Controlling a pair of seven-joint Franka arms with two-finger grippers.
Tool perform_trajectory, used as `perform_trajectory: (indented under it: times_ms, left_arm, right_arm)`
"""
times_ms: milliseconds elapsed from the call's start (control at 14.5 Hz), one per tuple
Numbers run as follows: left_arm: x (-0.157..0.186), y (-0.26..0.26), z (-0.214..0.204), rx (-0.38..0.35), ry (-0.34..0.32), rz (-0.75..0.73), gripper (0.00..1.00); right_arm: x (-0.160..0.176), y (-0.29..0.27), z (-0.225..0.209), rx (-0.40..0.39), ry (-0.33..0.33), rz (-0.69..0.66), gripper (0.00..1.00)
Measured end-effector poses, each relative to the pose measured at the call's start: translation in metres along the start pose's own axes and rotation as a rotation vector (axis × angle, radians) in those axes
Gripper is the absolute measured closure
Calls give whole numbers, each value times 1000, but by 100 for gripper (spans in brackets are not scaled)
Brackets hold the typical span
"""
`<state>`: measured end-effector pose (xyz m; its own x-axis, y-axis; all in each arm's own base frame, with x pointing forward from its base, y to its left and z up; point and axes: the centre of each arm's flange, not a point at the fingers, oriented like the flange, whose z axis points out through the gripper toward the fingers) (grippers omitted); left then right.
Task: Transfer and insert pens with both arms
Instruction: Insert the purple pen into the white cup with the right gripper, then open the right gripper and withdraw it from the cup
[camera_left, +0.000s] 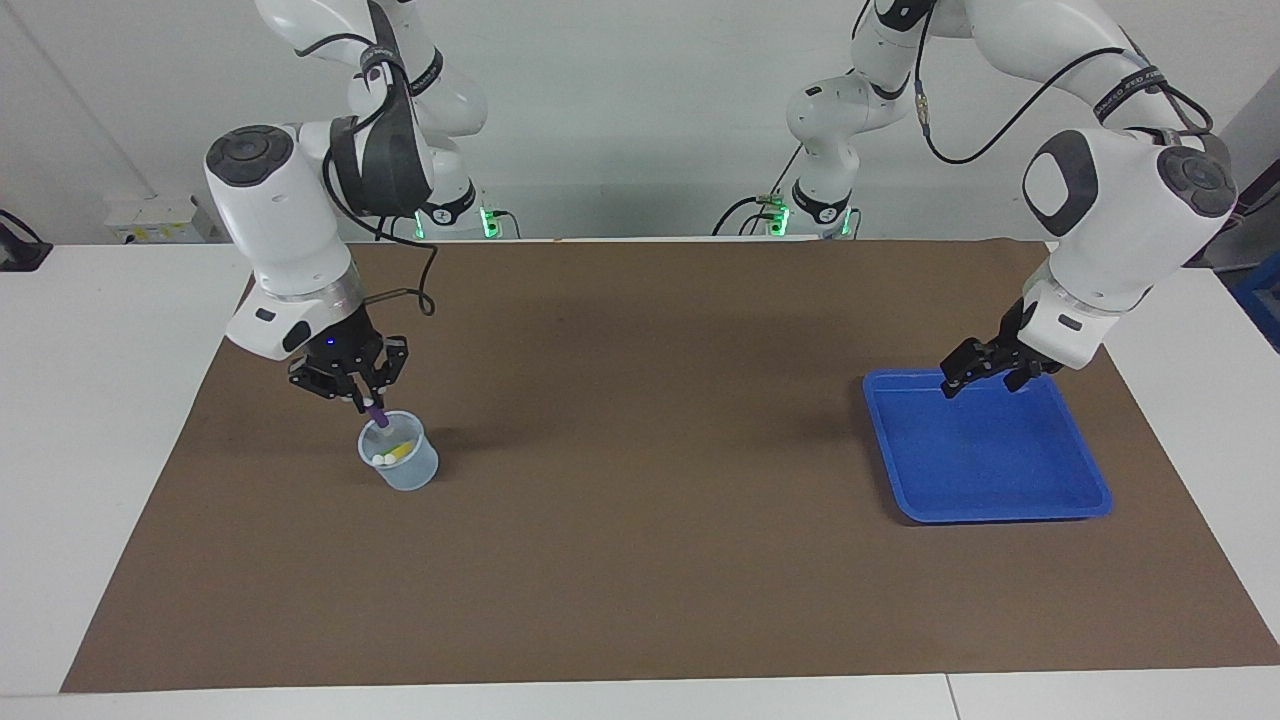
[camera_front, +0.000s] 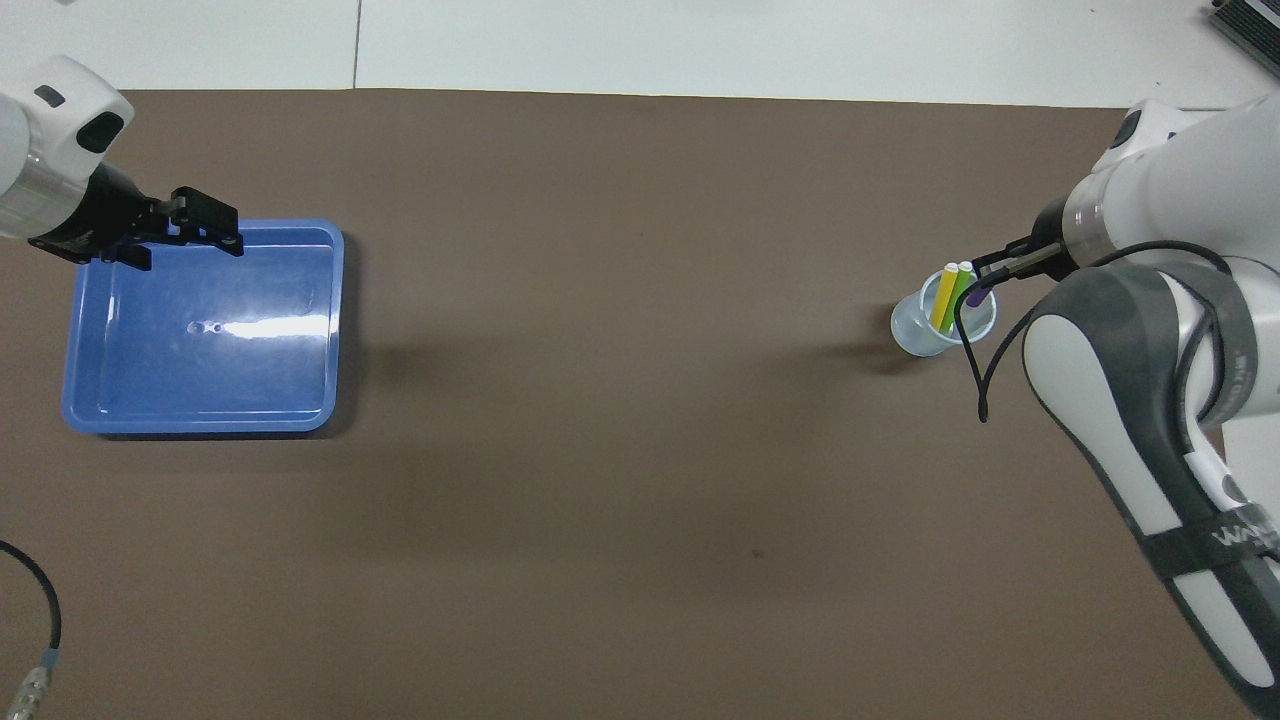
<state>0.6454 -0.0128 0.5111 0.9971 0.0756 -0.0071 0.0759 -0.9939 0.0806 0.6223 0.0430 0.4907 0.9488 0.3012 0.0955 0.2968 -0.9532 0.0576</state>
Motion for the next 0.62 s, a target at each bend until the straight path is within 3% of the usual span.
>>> perform_trajectory:
  times_ms: [207, 413, 551, 620]
  left_arm:
    - [-3, -6, -16, 4, 27, 1, 0]
    - [-20, 18, -57, 14, 95, 35, 0]
    - [-36, 39, -83, 25, 132, 66, 0]
    - [-43, 46, -88, 31, 134, 76, 0]
  right_arm:
    - [-3, -2, 3, -1, -5, 0, 82]
    - [-4, -2, 2, -1, -5, 0, 81]
    - [-5, -2, 2, -2, -6, 1, 67]
    - [-5, -2, 2, -2, -6, 1, 55]
